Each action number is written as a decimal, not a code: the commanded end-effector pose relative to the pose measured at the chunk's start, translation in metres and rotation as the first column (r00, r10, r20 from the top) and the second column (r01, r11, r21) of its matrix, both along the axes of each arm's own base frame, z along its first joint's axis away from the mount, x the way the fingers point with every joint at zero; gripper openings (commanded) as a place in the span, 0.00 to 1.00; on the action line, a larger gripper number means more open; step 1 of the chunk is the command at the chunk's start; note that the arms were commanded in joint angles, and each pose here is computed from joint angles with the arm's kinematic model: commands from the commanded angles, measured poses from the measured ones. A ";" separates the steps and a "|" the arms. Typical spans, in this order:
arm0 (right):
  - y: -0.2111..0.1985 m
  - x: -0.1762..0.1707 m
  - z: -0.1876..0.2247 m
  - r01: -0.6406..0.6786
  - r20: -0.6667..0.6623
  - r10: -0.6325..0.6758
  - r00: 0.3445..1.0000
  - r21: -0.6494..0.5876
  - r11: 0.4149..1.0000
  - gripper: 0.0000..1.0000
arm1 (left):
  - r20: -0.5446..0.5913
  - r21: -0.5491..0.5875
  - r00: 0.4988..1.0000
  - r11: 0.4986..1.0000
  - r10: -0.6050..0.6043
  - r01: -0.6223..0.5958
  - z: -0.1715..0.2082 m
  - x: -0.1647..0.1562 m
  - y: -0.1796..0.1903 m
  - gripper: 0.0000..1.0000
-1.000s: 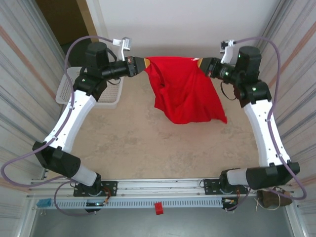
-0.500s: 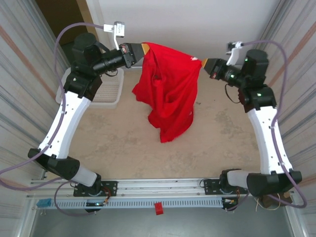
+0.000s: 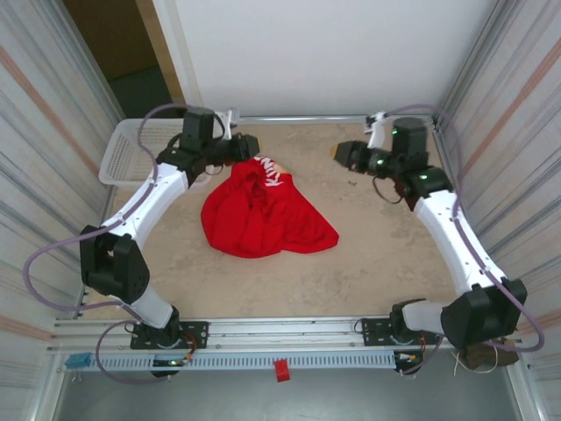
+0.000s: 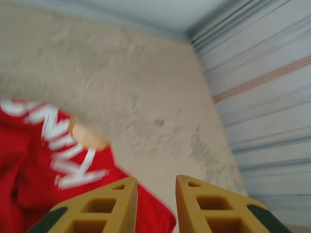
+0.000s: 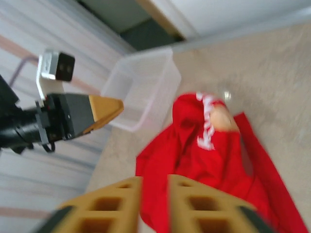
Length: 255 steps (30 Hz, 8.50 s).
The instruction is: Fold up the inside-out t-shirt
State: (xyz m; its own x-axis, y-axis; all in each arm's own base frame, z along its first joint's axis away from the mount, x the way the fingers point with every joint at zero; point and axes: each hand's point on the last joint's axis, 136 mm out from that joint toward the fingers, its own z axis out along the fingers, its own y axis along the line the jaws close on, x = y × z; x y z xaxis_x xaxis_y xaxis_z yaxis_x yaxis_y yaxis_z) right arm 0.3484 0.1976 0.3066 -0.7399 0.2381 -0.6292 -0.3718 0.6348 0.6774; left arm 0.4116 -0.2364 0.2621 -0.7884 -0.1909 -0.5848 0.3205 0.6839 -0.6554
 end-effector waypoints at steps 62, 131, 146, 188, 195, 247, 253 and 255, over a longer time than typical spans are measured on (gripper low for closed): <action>-0.006 -0.022 -0.082 0.076 -0.080 -0.085 0.993 -0.102 0.992 0.00 | 0.213 0.544 0.930 0.827 -0.299 0.142 -0.101 -0.095 -0.067 0.63; -0.004 -0.050 -0.068 0.131 0.022 -0.129 0.991 -0.152 0.980 0.72 | 0.325 -0.226 0.812 0.794 -0.484 0.564 0.081 -0.096 -0.122 0.00; 0.016 0.000 -0.088 0.137 0.014 -0.138 0.990 -0.224 0.965 0.35 | 0.345 -0.251 0.797 0.769 -0.496 0.587 0.103 -0.107 -0.116 0.00; 0.024 -0.057 0.003 -0.297 0.155 0.271 0.950 0.181 0.938 0.00 | 0.252 0.164 0.955 0.980 -0.154 0.115 -0.031 -0.066 -0.098 0.63; 0.024 -0.056 -0.003 -0.288 0.139 0.265 0.954 0.181 0.940 0.00 | 0.275 0.109 0.934 0.972 -0.229 0.206 -0.031 -0.068 -0.124 0.68; 0.021 0.007 -0.017 -0.016 0.145 0.040 0.989 -0.167 0.986 0.56 | 0.406 -0.442 0.776 0.639 -0.483 0.629 0.161 -0.127 -0.115 0.00; 0.043 0.005 -0.020 -0.160 0.114 0.172 0.978 -0.106 0.981 0.00 | 0.377 -0.446 0.814 0.684 -0.441 0.577 0.149 -0.112 -0.107 0.00; 0.042 -0.007 -0.010 -0.209 0.122 0.215 0.969 -0.059 0.976 0.00 | 0.344 -0.448 0.855 0.733 -0.388 0.512 0.137 -0.094 -0.097 0.00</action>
